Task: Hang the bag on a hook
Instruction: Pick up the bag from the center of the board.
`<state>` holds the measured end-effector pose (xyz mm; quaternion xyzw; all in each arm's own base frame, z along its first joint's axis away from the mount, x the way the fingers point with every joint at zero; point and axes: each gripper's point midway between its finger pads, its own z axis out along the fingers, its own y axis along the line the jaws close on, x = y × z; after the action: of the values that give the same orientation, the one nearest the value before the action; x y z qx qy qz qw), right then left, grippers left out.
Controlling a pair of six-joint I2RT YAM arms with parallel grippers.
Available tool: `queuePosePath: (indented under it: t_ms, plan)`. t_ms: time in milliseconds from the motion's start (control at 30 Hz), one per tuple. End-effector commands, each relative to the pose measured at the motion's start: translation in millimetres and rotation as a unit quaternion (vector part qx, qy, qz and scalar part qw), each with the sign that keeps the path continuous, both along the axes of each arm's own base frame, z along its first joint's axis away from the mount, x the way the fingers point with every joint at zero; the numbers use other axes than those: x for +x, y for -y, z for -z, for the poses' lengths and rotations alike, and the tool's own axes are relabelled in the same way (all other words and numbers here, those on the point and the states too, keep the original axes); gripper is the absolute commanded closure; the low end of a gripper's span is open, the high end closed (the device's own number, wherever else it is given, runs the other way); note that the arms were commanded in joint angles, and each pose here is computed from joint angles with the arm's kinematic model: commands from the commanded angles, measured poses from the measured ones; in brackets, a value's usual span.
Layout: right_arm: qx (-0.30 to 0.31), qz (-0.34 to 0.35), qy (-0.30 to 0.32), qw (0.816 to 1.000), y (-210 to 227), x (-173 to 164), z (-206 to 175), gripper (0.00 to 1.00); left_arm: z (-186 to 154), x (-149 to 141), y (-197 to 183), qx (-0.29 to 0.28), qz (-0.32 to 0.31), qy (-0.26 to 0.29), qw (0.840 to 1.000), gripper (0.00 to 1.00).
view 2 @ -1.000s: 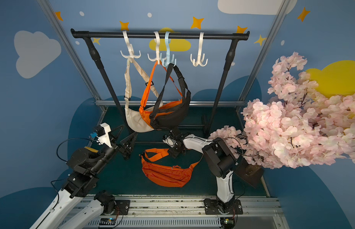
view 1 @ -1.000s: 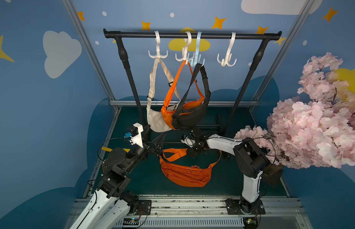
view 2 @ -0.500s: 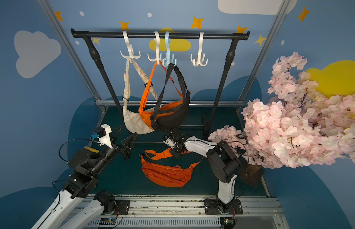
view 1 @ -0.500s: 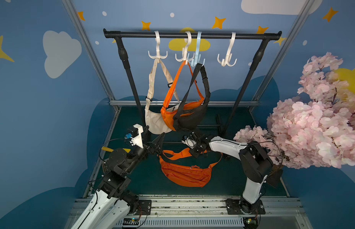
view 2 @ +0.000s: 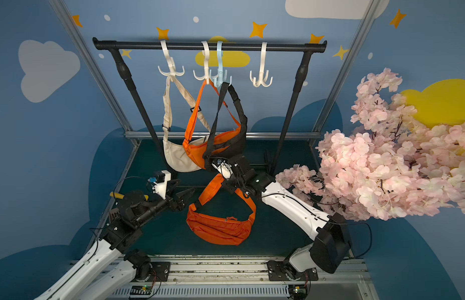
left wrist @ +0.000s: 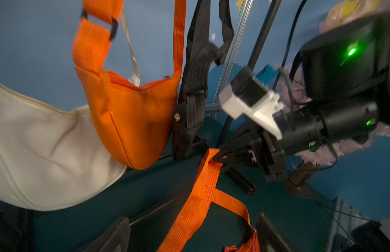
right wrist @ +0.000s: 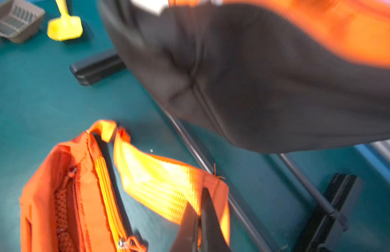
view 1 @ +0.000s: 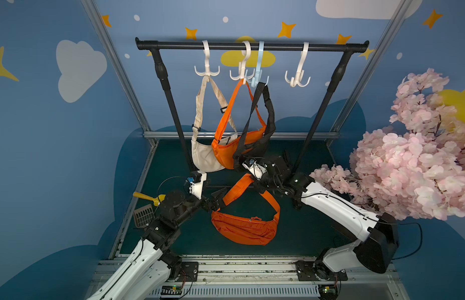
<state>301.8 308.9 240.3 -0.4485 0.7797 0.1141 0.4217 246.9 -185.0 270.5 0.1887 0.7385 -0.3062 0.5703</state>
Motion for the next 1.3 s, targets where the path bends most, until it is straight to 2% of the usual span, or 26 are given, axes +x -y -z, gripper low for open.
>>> queuePosePath:
  t_ms: [0,200,367,600,833,867,900,933,967,1033,1167,1267]
  plan:
    - [0.032,-0.014,0.034,0.999,-5.2,-7.0,-42.0,1.00,12.7,0.8,12.0,0.017,0.018,0.001,1.000,0.11]
    - [0.050,-0.042,0.049,0.997,-17.7,-20.0,-68.3,1.00,23.9,14.8,34.1,0.044,0.029,0.004,0.999,0.10]
    - [0.054,-0.071,0.048,0.995,-31.3,-33.1,-72.2,1.00,24.8,34.4,47.1,0.082,0.014,0.016,0.996,0.10]
    - [0.064,-0.085,0.026,0.994,-39.9,-45.1,-66.7,1.00,13.9,50.6,65.8,0.084,0.020,0.029,0.996,0.12]
    - [0.086,-0.106,-0.008,0.991,-45.8,-62.2,-60.5,1.00,20.9,61.5,79.2,0.085,0.030,0.002,0.996,0.38]
    - [0.089,-0.106,-0.012,0.990,-45.2,-63.8,-60.2,1.00,19.4,62.1,80.5,0.082,0.031,0.000,0.996,0.45]
    - [0.091,-0.104,-0.018,0.990,-44.0,-65.5,-58.1,1.00,17.2,62.6,80.4,0.079,0.030,0.001,0.996,0.67]
    - [0.095,-0.104,-0.020,0.990,-42.5,-67.3,-58.3,1.00,15.8,64.5,78.1,0.078,0.020,0.001,0.997,0.85]
    - [0.099,-0.100,-0.024,0.990,-40.2,-69.1,-57.2,1.00,14.7,66.8,74.4,0.075,0.008,0.000,0.997,0.92]
    - [0.108,-0.088,-0.027,0.990,-32.8,-70.7,-57.0,1.00,10.9,67.3,69.3,0.076,-0.005,0.004,0.997,0.96]
    - [0.121,-0.049,-0.042,0.991,-5.0,-74.3,-50.2,0.64,-3.5,65.9,57.6,0.066,-0.028,0.020,0.997,0.97]
    - [0.141,-0.005,-0.056,0.988,23.7,-74.6,-34.8,0.50,-13.3,63.5,53.3,0.056,-0.031,0.028,0.998,0.96]
